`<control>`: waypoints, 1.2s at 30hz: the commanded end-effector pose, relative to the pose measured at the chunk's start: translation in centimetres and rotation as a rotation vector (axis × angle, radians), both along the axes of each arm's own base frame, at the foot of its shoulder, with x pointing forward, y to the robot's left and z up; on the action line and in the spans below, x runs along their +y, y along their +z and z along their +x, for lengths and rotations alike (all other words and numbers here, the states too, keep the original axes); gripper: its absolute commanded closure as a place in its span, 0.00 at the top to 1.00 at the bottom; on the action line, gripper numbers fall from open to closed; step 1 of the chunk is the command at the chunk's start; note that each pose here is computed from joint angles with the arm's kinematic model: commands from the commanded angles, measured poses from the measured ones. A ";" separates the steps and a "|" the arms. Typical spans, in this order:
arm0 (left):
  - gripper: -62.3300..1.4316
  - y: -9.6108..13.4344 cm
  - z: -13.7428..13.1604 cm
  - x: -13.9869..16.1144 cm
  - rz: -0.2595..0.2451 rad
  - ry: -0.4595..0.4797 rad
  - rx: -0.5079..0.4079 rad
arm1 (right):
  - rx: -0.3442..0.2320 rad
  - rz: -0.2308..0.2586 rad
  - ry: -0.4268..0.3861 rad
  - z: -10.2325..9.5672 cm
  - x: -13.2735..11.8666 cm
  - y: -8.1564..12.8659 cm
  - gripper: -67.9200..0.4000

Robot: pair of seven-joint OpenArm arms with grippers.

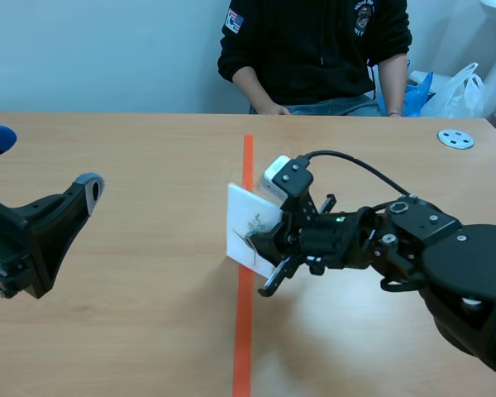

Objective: Sort the leaf by its shape. The table is split by an orange tape line. A compound leaf with several leaflets goes to the left side, a simple leaf with one blade goes to the right side. Return to the home posture when a red brick is placed on the table.

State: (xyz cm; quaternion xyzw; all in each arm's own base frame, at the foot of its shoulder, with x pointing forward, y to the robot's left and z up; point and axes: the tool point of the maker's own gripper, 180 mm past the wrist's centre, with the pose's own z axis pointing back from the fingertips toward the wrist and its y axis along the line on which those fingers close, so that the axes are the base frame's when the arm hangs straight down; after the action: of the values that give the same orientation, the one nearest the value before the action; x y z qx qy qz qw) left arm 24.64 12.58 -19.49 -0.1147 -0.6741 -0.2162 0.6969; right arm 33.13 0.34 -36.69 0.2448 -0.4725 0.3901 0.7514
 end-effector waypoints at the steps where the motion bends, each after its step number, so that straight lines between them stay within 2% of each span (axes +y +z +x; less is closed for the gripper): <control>1: 1.00 0.7 0.0 0.0 -0.018 0.001 -0.023 | -0.068 0.030 -0.047 2.1 -1.2 2.4 0.01; 6: 1.00 0.7 0.0 0.0 -0.018 0.001 -0.023 | -0.111 0.030 -0.190 4.0 -6.0 4.0 0.01; 10: 1.00 0.7 0.0 0.0 -0.019 0.002 -0.023 | -0.122 0.008 -0.330 4.9 -11.3 4.3 0.02; 14: 1.00 0.7 0.0 0.0 -0.018 0.001 -0.023 | -0.115 -0.011 -0.472 4.6 -16.9 4.1 0.01; 16: 1.00 0.7 0.0 0.0 -0.018 0.001 -0.023 | -0.109 -0.006 -0.541 4.2 -19.6 4.2 0.01; 20: 1.00 0.7 0.0 0.0 -0.014 -0.003 -0.021 | -0.093 -0.009 -0.675 2.8 -24.5 4.1 0.01; 25: 1.00 0.7 0.0 0.0 -0.012 -0.004 -0.022 | -0.070 -0.019 -0.827 0.0 -29.8 3.5 0.01; 31: 1.00 0.7 0.0 0.0 -0.012 -0.004 -0.022 | -0.027 -0.057 -0.988 -4.4 -34.4 1.8 0.01; 36: 1.00 0.7 0.0 0.0 -0.014 -0.006 -0.022 | -0.031 -0.074 -1.099 -7.0 -37.3 1.6 0.01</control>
State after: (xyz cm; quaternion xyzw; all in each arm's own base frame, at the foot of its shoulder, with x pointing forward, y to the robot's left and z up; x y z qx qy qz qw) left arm 24.64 12.58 -19.49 -0.1148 -0.6740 -0.2164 0.6969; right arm 24.91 -36.51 -36.86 -0.0664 -0.5003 -0.0393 0.8624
